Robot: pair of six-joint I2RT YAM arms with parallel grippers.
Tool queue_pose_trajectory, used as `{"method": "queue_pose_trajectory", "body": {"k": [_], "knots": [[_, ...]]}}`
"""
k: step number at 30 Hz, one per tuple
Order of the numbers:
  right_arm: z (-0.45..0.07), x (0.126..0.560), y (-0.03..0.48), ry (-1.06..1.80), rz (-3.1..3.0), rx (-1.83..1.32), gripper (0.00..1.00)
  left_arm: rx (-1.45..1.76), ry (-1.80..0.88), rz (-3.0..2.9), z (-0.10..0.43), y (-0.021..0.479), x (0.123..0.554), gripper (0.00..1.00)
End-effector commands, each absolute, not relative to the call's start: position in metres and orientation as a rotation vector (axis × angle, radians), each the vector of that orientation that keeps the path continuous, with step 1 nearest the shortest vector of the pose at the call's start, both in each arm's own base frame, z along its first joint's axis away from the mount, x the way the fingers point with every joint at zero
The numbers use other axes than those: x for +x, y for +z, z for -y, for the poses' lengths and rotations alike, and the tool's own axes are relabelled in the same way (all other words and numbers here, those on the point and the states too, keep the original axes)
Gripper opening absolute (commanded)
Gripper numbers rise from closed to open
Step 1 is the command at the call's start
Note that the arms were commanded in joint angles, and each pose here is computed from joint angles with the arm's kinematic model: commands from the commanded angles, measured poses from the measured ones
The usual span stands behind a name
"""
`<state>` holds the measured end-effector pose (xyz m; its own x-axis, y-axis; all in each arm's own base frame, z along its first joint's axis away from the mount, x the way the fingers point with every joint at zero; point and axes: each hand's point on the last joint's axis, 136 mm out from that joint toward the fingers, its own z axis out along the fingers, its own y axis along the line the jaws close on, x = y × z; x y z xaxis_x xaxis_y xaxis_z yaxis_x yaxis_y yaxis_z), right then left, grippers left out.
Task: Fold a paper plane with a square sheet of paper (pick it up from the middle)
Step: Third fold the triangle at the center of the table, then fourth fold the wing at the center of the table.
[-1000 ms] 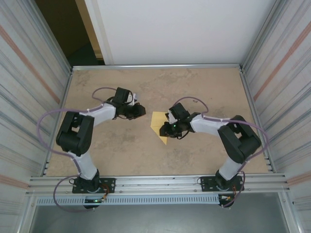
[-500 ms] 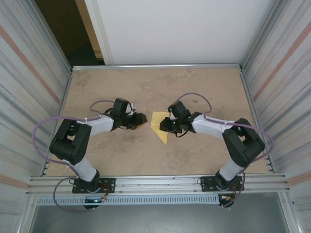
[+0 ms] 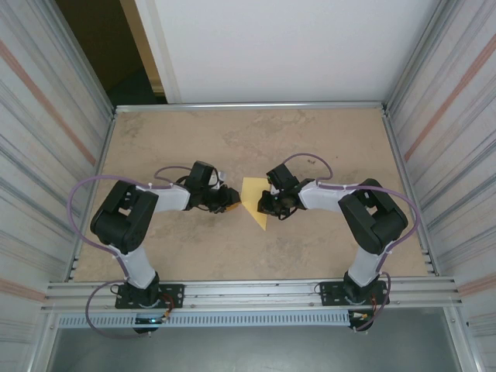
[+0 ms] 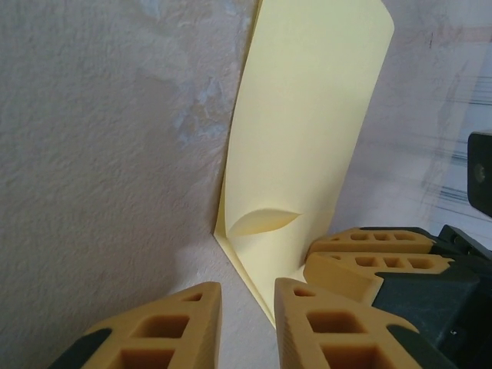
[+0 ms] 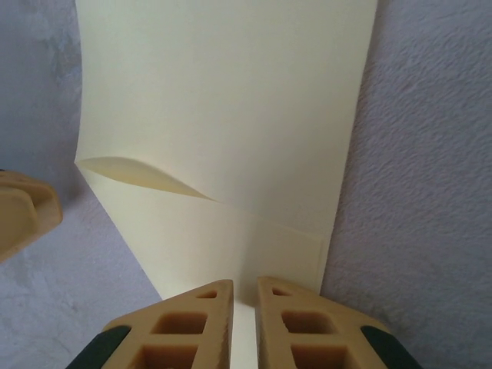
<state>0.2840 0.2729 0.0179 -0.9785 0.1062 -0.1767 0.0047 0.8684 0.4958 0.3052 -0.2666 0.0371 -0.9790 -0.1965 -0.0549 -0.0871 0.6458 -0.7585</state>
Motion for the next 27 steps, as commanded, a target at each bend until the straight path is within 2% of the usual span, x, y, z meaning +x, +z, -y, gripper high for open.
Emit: {"method": "queue_pose_trajectory", "body": {"k": [1, 17, 27], "knots": [[-0.265, 0.282, 0.005, 0.699, -2.89, 0.141, 0.15, -0.205, -1.286, -2.73, 0.278, 0.044, 0.308, 0.26], [-0.26, 0.282, -0.001, 0.697, -2.903, 0.169, 0.13, -0.266, -1.215, -2.792, 0.277, 0.029, 0.312, 0.32], [-0.258, 0.281, -0.002, 0.697, -2.906, 0.173, 0.13, -0.213, -1.362, -2.712, 0.293, 0.045, 0.319, 0.27]]}}
